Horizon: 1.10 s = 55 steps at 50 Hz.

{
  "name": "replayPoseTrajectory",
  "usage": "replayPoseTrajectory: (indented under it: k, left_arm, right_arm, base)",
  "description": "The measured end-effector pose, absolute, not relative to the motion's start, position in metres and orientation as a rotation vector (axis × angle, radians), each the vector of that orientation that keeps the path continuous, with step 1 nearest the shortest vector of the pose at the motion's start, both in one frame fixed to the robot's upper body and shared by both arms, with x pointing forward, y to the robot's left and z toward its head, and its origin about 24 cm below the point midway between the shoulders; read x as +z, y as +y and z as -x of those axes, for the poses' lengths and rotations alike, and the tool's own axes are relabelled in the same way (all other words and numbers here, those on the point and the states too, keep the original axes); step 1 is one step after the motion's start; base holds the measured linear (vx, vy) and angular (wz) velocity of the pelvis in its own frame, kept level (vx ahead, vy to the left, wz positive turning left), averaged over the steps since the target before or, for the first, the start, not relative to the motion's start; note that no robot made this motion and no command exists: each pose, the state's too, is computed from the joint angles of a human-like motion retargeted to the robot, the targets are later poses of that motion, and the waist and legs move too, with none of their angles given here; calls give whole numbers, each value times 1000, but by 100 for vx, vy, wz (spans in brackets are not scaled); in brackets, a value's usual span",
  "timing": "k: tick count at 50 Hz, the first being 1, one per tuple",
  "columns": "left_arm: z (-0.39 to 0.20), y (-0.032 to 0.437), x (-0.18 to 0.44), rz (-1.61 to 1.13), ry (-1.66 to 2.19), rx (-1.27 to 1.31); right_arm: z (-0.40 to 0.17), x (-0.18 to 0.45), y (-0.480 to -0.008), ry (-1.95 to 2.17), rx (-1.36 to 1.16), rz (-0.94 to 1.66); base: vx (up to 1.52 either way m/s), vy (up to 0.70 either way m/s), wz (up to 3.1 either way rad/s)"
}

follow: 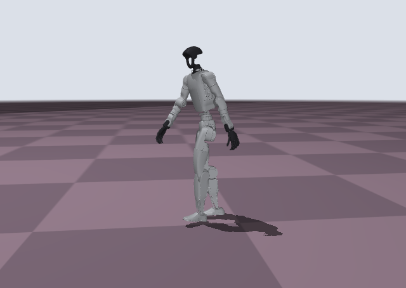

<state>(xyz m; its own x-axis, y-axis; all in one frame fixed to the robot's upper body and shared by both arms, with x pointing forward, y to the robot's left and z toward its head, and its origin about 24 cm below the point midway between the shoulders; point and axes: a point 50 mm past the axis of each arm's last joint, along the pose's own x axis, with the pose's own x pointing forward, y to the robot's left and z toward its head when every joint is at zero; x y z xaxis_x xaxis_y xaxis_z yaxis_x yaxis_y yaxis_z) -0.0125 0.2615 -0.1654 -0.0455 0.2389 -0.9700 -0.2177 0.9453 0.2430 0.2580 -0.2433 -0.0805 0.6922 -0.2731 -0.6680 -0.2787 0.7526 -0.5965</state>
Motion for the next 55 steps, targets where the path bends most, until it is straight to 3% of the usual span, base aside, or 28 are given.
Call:
replayPoseTrajectory:
  k: [6, 12, 19, 25, 32, 40, 50, 55]
  left_arm:
    - [60, 247, -164, 7, 1660, 234]
    - [34, 236, -168, 82, 1598, 37]
    - [-95, 248, -150, -92, 1175, -69]
    - [-225, 230, -75, -45, 626, -81]
    - [-290, 187, 17, 39, 204, -269]
    - [-289, 175, 25, -81, 149, -335]
    - [-215, 223, -70, -554, 585, -363]
    - [-154, 251, -112, -621, 859, -316]
  right_arm:
    - [-263, -73, -247, 774, 34, 756]
    - [-230, -98, -250, 908, 138, 789]
    - [-155, -138, -251, 1144, 274, 684]
    - [-106, -153, -259, 1316, 240, 614]
    - [-92, -156, -261, 1347, 175, 511]
    - [-114, -151, -255, 1238, 133, 519]
    - [-135, -141, -265, 1192, 108, 558]
    - [-148, -132, -280, 1171, 46, 601]
  base:
    - [56, 10, 19]
    - [61, 17, 71]
    - [57, 18, 126]
    - [46, 12, 195]
    - [38, 1, 237]
    - [37, -11, 225]
    - [40, -19, 152]
    - [35, -18, 114]
